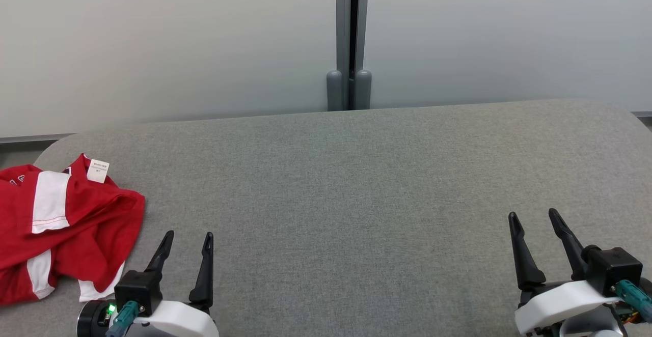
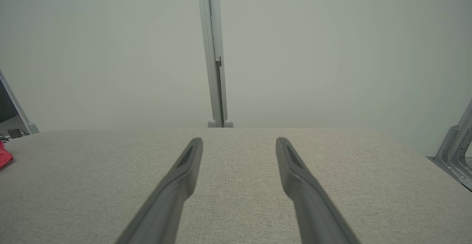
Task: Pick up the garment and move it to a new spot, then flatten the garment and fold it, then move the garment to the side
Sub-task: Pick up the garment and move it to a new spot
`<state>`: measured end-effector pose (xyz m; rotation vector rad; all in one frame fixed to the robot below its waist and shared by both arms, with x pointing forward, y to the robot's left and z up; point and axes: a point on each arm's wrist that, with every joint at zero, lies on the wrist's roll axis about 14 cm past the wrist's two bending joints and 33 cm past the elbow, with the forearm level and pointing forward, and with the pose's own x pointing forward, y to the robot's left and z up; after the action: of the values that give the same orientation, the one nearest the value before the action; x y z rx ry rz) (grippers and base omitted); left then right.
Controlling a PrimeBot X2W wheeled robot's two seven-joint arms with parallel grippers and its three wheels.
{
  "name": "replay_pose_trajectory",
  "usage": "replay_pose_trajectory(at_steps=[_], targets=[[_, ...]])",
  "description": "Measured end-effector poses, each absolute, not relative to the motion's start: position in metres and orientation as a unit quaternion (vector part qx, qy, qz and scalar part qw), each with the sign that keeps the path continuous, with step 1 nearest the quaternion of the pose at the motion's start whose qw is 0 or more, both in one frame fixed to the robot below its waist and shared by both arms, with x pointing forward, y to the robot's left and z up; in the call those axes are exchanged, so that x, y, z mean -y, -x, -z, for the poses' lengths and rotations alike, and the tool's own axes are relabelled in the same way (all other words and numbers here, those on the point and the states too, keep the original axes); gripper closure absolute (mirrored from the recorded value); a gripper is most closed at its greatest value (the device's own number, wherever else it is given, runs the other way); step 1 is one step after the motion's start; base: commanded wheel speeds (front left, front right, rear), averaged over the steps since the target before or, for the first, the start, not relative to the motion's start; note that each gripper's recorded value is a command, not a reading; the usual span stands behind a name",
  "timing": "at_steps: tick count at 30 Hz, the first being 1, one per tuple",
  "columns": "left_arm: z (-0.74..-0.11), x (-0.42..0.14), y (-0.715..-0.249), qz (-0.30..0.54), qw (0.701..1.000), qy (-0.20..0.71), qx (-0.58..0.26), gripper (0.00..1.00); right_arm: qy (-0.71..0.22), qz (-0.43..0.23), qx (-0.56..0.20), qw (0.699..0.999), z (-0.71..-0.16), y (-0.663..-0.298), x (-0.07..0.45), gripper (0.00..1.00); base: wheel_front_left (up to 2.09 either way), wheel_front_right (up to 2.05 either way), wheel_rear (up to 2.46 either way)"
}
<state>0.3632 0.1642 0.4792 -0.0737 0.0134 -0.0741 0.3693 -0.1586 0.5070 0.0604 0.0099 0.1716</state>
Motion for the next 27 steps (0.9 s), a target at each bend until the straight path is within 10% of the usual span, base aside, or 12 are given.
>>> replay_pose_trajectory(at_steps=[27], targets=[[-0.496, -0.292, -0.298, -0.165, 0.985, 0.044, 0.029, 0.00, -0.015, -0.283, -0.001, 0.959, -0.516, -0.401, 0.022, 0.00, 0.00, 0.00, 0.00]])
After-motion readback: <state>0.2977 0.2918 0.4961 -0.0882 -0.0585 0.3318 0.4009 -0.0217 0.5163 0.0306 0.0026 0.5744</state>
